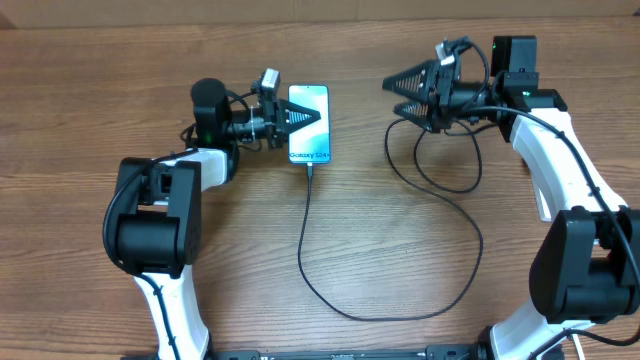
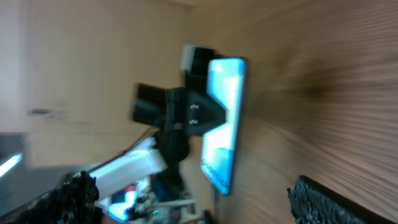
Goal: Plug charger to phone and switch on socket
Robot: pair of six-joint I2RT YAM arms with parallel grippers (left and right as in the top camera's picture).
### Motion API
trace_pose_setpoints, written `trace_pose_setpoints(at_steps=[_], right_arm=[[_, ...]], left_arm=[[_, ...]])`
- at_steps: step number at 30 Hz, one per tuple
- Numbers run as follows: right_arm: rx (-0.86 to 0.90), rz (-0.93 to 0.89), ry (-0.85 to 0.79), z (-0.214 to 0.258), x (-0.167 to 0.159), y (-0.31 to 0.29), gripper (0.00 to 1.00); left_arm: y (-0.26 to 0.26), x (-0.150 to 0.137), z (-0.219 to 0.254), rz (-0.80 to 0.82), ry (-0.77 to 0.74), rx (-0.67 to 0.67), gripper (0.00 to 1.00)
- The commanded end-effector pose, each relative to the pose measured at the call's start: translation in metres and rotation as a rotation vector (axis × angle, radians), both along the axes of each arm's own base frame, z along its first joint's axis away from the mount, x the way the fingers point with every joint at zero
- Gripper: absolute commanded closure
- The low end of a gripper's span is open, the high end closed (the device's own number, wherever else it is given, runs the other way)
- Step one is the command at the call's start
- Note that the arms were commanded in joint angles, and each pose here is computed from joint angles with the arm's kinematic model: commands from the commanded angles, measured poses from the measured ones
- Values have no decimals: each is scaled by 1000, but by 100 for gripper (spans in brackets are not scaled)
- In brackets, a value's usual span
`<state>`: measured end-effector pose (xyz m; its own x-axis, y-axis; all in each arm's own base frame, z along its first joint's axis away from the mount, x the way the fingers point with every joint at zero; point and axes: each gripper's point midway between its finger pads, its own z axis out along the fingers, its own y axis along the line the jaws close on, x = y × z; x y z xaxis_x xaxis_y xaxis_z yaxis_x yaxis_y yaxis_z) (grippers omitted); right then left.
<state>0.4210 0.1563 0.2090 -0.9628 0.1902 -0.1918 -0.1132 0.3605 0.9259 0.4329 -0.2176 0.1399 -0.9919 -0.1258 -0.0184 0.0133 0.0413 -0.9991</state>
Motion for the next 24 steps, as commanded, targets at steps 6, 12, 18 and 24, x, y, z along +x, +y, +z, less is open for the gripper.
trace_pose_setpoints(at_steps=[6,12,18,24], right_arm=[[-177,84,-48,-30,-26,-3,1],[-207,302,-75,-39,-73,35,4],[-188,344,-104,-39,-78,57,15],[-170,389,-127,-41,-86,73,31]], left_arm=[[-12,2,-3,18,-112,29,95],[-9,12,-5,71,-97,38,96],[-1,25,8,131,-63,7,96],[10,33,15,161,-22,-11,96]])
